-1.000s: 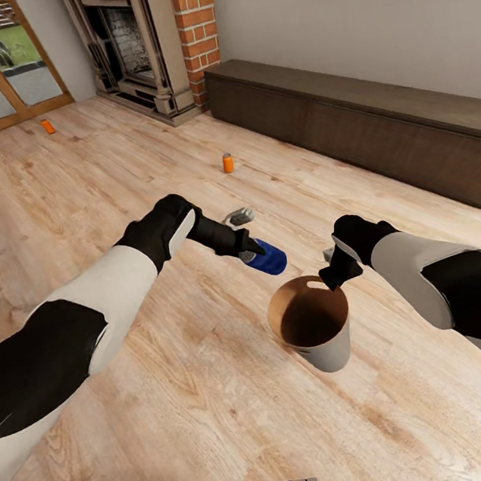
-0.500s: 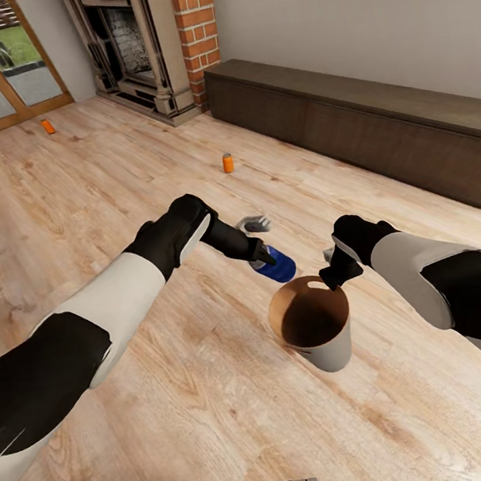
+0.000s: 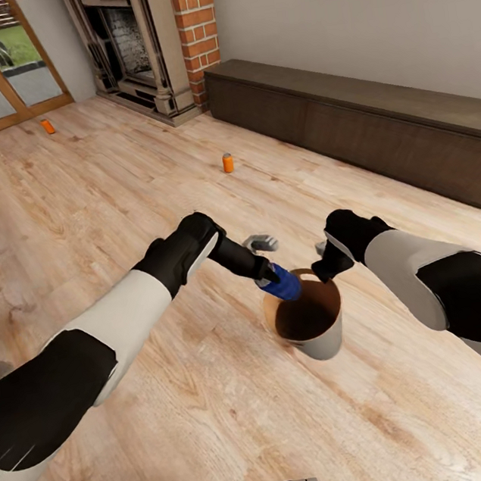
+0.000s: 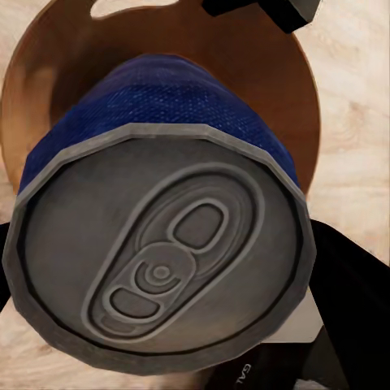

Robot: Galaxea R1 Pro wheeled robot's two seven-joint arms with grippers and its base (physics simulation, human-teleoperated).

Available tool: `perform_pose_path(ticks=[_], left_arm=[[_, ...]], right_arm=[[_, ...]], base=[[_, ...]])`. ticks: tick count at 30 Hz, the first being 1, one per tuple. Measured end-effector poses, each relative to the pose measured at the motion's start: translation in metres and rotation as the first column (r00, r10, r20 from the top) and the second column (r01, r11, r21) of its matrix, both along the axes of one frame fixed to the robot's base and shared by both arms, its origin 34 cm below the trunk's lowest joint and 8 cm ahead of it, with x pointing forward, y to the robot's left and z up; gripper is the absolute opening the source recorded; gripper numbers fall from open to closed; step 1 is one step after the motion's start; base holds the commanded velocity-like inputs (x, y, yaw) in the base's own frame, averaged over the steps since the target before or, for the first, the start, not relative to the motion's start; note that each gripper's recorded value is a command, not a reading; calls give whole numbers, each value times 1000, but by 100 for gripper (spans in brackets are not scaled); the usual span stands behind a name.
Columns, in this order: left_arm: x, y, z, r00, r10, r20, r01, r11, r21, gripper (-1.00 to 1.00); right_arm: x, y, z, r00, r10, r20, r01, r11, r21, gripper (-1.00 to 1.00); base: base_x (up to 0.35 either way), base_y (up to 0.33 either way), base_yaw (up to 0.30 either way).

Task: Put the three can of soda from the living room inside the tash can in the kitchen.

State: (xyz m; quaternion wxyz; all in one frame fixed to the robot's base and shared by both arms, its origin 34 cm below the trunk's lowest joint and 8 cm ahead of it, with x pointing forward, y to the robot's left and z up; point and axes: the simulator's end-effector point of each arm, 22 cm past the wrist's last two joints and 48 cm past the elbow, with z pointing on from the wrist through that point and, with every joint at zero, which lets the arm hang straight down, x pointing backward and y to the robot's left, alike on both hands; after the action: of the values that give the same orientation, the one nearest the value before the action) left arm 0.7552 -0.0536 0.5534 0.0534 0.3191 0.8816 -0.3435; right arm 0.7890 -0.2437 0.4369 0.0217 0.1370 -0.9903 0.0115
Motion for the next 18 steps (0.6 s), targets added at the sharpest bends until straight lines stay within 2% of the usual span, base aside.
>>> perform_pose_path(ticks=[2, 5, 8, 14, 18], left_arm=[[-7, 0, -7, 1000, -10, -8, 10, 1000, 7, -100], [-15, 0, -14, 1000, -23, -13, 23, 1000, 16, -100], [-21, 1, -20, 999, -41, -13, 41, 999, 34, -100], [-30, 7, -35, 999, -46, -26, 47, 997, 57, -100], [-33, 9, -39, 998, -45, -33, 47, 997, 62, -100]], right_arm=[[3, 12, 2, 1000, 6, 10, -6, 1000, 19, -100], [10, 36, 8, 1000, -12, 27, 10, 996, 85, -100], [14, 59, 13, 999, 17, 44, -21, 995, 102, -100], [16, 71, 16, 997, 48, 56, -53, 994, 96, -100], [16, 73, 16, 997, 45, 55, -51, 993, 102, -100]], base=[[0, 0, 0], [0, 0, 0], [0, 0, 0], [0, 0, 0], [0, 0, 0]])
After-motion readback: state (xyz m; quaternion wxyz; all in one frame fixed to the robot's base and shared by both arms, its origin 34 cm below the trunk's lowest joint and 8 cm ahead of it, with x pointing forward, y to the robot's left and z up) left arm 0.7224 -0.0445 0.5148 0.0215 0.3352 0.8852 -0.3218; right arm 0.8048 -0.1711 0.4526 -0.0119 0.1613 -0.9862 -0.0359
